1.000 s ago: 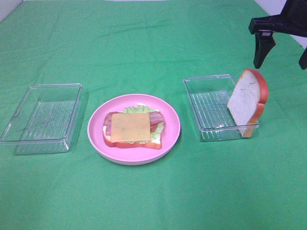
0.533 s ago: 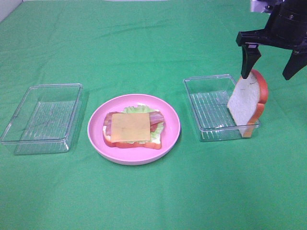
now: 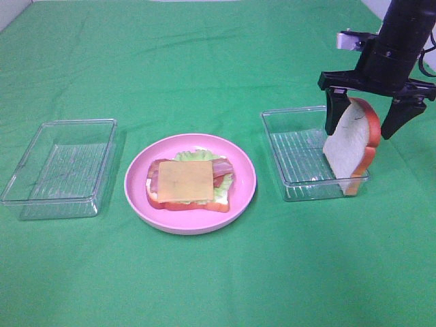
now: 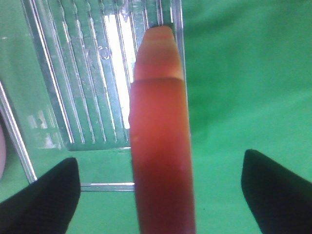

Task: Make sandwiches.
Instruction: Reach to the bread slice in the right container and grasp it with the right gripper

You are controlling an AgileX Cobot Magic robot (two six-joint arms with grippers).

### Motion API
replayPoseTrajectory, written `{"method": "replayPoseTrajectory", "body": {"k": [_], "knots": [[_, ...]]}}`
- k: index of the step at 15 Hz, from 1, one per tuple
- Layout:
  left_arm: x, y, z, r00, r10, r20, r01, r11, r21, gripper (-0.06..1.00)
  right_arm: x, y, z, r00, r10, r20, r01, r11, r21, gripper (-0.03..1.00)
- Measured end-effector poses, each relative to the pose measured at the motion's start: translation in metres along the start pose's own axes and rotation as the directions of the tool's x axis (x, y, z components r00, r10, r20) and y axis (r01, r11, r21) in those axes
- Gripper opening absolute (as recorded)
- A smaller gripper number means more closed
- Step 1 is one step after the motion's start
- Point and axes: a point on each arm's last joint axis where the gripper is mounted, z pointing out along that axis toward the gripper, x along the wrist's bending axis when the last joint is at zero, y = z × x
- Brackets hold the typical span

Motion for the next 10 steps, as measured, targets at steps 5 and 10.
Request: {"method": "replayPoseTrajectory", "body": {"k": [5, 10], "knots": [[0.0000, 0.0000, 0.0000, 1.000, 0.000, 0.000, 0.000, 1.000, 0.000, 0.96, 0.0000, 0.0001, 0.0004, 1.000, -0.002, -0.001, 0.002, 1.000, 0.001, 0.79], [0.0000, 0.0000, 0.0000, 1.000, 0.000, 0.000, 0.000, 1.000, 0.000, 0.96, -0.0002, -0.0007, 0.0004, 1.000, 0.011, 0.002, -0.011, 1.000, 0.010, 0.21]]}}
